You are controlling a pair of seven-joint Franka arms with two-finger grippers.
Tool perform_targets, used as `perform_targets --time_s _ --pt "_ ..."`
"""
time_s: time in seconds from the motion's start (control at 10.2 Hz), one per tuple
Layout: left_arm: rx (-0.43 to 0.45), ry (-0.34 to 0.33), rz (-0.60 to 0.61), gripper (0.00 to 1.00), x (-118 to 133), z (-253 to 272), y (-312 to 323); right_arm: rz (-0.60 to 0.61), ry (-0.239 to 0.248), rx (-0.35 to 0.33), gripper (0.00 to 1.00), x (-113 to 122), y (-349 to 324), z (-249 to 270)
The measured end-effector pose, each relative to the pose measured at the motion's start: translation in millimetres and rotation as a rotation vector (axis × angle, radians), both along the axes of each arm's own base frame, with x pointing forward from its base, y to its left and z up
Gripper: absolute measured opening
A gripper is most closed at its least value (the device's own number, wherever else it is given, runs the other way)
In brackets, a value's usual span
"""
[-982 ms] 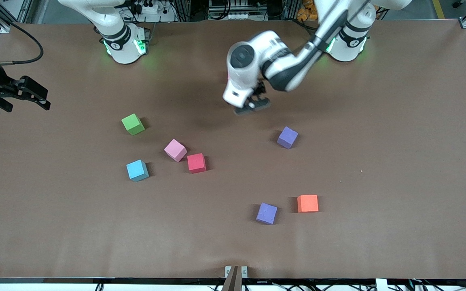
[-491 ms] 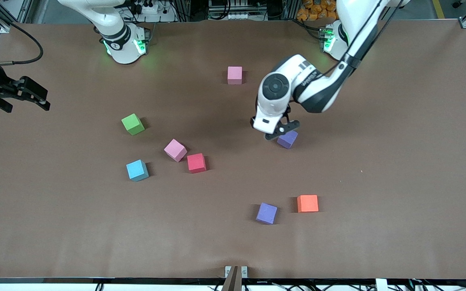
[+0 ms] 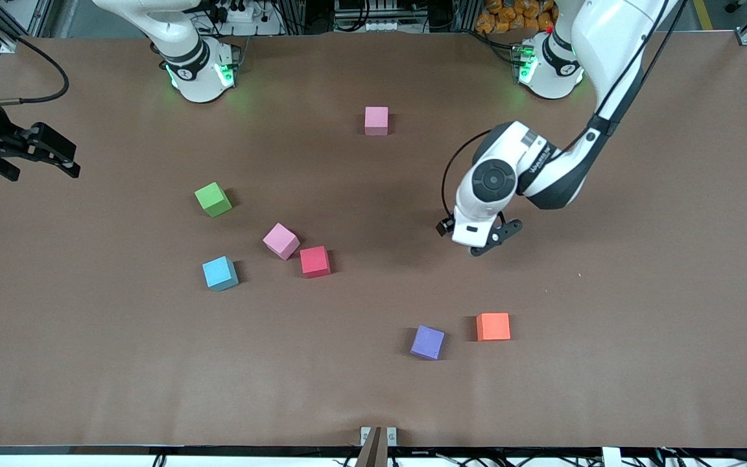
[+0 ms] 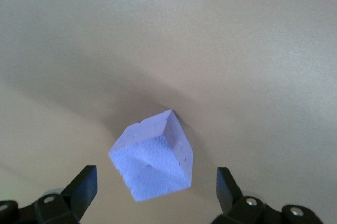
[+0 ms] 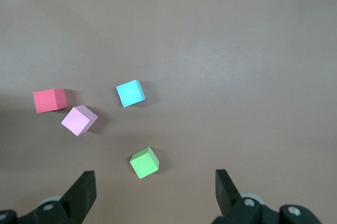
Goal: Arrange blocks into number 1
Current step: 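Move the left gripper to the purple block and grasp it, then lift the purple block with the left gripper toward the pink block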
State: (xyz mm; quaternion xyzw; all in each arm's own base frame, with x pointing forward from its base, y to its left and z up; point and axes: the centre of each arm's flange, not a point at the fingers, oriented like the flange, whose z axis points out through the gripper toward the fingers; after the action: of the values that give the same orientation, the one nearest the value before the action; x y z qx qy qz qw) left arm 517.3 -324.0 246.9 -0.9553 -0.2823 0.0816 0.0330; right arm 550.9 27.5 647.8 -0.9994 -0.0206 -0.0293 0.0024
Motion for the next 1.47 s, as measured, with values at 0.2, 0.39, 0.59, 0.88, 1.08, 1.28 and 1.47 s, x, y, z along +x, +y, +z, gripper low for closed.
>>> perform_targets --time_s 0.2,0.39,0.59,0.88,1.08,1.28,1.47 --pt "0.002 -0.003 0.077 1.00 -12 -15 -2 -0.001 0.001 0.000 1.00 0 -1 0" --pt "0.040 0.001 0.106 1.00 -25 -24 0 -0.001 0.003 0.000 1.00 0 -1 0" --pt "0.085 -0.009 0.136 1.00 -37 -27 6 -0.002 0.007 0.000 1.00 -1 -1 -1" --pt "0.099 -0.060 0.223 1.00 -40 -28 6 -0.002 0.016 -0.001 1.00 -2 -1 -1" --pt "0.076 -0.091 0.271 1.00 -42 -30 3 -0.002 0.027 -0.001 1.00 -3 -1 -3" --pt "0.082 -0.119 0.289 1.00 -44 -34 3 -0.002 0.029 -0.001 1.00 -3 -1 -3" --pt "0.081 -0.121 0.290 1.00 -46 -41 3 -0.002 0.029 -0.001 1.00 -3 -1 -3"
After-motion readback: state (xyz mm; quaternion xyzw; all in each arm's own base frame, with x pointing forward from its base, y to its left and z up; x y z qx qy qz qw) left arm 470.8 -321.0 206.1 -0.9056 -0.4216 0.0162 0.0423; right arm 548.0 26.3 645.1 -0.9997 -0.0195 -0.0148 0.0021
